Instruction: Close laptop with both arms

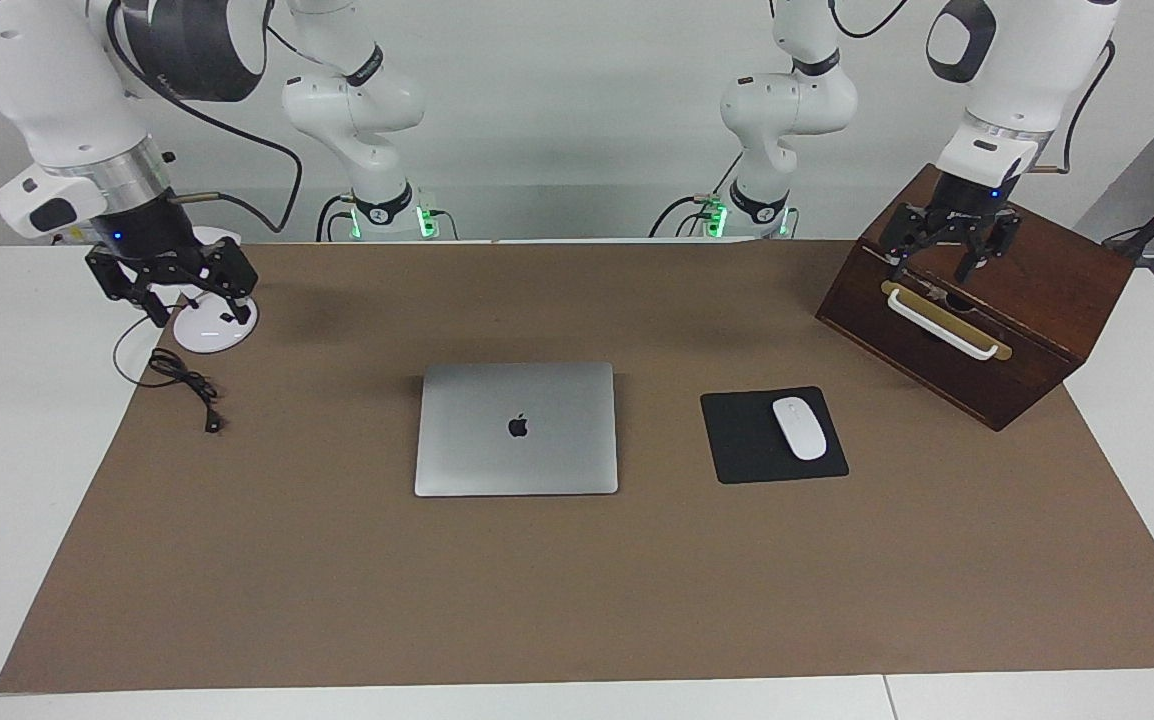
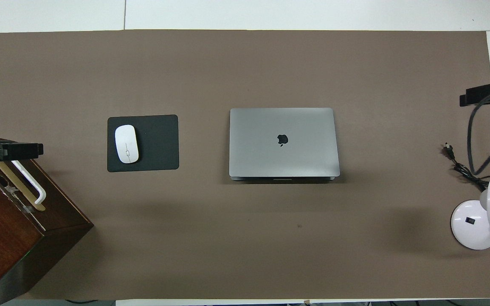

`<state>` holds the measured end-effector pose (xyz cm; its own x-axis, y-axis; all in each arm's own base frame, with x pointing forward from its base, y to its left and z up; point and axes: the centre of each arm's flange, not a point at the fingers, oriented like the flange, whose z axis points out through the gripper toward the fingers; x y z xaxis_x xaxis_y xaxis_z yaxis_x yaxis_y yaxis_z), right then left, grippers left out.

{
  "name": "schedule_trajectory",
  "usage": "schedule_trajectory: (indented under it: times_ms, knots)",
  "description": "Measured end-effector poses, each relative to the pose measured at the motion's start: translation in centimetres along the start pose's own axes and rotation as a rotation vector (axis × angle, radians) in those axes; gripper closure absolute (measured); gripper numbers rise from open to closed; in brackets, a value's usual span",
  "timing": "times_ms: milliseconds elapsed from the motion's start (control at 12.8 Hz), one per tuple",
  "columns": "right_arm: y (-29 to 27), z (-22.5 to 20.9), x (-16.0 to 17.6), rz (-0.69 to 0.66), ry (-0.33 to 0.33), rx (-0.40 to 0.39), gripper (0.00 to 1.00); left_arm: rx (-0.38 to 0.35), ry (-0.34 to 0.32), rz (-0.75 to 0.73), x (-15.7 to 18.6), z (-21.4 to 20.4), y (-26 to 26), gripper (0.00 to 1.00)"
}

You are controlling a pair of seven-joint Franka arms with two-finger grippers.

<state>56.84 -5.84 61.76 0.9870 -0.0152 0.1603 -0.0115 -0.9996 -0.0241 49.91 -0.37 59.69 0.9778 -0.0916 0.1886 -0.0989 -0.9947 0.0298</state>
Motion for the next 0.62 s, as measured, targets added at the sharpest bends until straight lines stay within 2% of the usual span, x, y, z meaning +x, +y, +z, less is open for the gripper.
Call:
schedule_trajectory:
  times_ms: [156,389,623]
  knots:
    - [-0.7,-1.9,-1.1,-0.015,0.021,-0.009,0.00,0.000,-0.031,0.002,1.6,-2.0,0.1,0.00]
    - [-2.4,-3.7,-2.4,-0.025,0.021,-0.009,0.00,0.001,-0.071,0.004,3.7,-4.1,0.1,0.00]
    - [-2.8,-4.8,-4.1,-0.005,0.002,-0.010,0.00,-0.003,-0.138,0.003,4.3,-2.6,0.1,0.00]
